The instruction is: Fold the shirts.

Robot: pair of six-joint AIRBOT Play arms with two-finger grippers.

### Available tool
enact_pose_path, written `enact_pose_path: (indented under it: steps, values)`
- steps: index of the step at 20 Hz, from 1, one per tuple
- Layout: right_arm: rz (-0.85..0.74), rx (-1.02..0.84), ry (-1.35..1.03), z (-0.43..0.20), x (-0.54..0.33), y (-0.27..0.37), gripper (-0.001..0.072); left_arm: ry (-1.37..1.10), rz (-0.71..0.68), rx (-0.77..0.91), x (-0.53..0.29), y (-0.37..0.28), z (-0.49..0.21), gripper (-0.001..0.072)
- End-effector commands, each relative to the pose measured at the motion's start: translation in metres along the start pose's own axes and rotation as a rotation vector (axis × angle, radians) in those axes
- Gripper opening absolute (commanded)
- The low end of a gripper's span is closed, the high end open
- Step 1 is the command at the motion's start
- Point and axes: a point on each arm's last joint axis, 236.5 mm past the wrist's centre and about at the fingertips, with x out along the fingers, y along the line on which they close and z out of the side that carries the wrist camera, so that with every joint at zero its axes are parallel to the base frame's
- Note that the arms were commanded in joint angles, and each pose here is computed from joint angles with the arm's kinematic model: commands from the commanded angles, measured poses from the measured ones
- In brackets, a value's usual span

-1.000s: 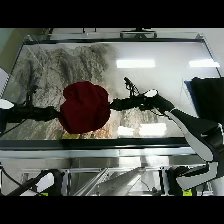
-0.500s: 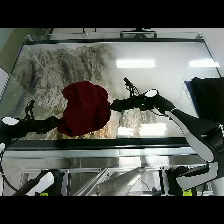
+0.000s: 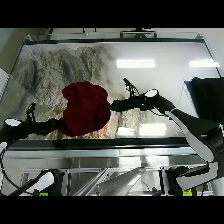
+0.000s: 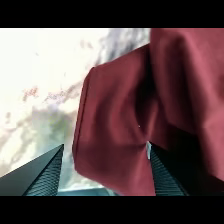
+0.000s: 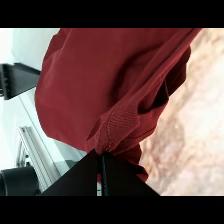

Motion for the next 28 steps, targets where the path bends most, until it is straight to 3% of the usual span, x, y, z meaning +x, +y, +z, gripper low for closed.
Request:
enact_pose_path:
  steps: [1,3,6,9,14,21,24,28]
  values:
    - [0.008,0.002,0.007,-0.001,-0.001,0.002,0.0014,0.049,-0.050,-0.028,0.015,-0.004,-0.007,0.0480]
    - [0.027,0.003,0.028,-0.006,-0.002,0.006,0.0013,0.068,-0.057,-0.031,0.016,-0.005,-0.011,0.0025]
    - [0.060,-0.001,0.033,-0.004,-0.018,0.014,0.0013,0.041,-0.096,0.009,-0.005,-0.026,0.002,0.0018]
    - [0.093,-0.068,-0.070,0.027,-0.073,0.044,0.0012,-0.138,-0.209,0.132,-0.074,-0.090,0.045,0.0018]
    - [0.159,-0.373,-0.548,0.086,-0.251,0.180,0.0012,-0.587,-0.354,0.443,-0.258,-0.232,0.074,0.0019]
    - [0.064,-0.875,-0.983,0.007,-0.375,0.353,0.0012,-1.114,-0.402,0.767,-0.452,-0.358,-0.001,0.0020]
    - [0.016,-0.912,-1.030,0.004,-0.384,0.357,0.0012,-1.142,-0.398,0.798,-0.464,-0.366,-0.008,0.0020]
    - [0.014,-0.784,-0.904,0.048,-0.354,0.302,0.0012,-0.914,-0.440,0.741,-0.410,-0.347,0.037,0.0020]
